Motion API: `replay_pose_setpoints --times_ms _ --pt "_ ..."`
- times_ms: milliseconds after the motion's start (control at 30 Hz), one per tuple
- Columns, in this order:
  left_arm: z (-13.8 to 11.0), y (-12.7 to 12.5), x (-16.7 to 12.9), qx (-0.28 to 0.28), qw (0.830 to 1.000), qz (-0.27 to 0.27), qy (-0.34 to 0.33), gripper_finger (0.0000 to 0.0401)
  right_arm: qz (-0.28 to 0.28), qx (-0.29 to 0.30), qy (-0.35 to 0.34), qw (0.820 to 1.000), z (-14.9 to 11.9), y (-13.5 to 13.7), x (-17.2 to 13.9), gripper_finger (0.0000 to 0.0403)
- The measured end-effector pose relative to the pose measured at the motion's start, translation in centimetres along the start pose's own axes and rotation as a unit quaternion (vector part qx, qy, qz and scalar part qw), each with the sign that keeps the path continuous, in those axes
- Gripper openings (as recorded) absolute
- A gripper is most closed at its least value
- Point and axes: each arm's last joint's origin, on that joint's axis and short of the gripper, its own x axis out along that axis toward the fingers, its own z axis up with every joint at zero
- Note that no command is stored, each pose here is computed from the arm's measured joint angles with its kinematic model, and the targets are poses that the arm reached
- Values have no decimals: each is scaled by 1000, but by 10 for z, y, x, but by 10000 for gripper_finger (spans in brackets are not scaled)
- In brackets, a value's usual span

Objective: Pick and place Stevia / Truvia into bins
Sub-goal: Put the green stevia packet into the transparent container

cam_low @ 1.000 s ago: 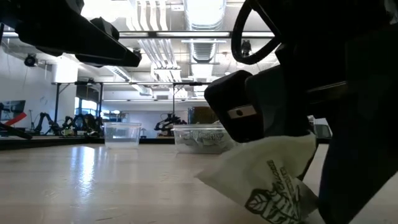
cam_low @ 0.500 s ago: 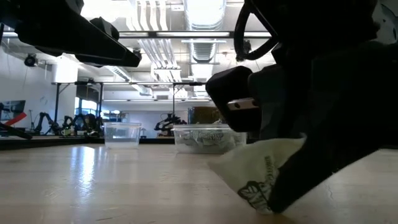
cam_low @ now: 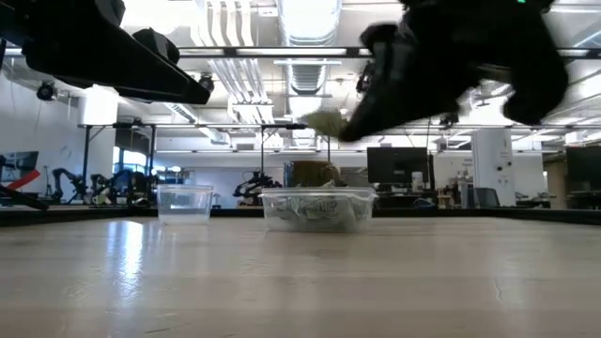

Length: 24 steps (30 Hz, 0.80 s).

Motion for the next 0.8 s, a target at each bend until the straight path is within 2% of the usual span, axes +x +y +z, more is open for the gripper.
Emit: replay_pose_setpoints --times_ms 133,400,600,800 --pt "0 0 0 0 1000 0 0 166 -96 33 12 995 2 -27 -10 9" --pt "0 0 0 0 1000 0 0 166 -157 89 67 981 -10 -82 6 9" --pt "0 0 0 0 1000 0 0 166 -171 156 132 964 -36 -114 26 9" --pt "0 0 0 11 1000 1 0 166 -158 171 145 962 -49 -116 34 9"
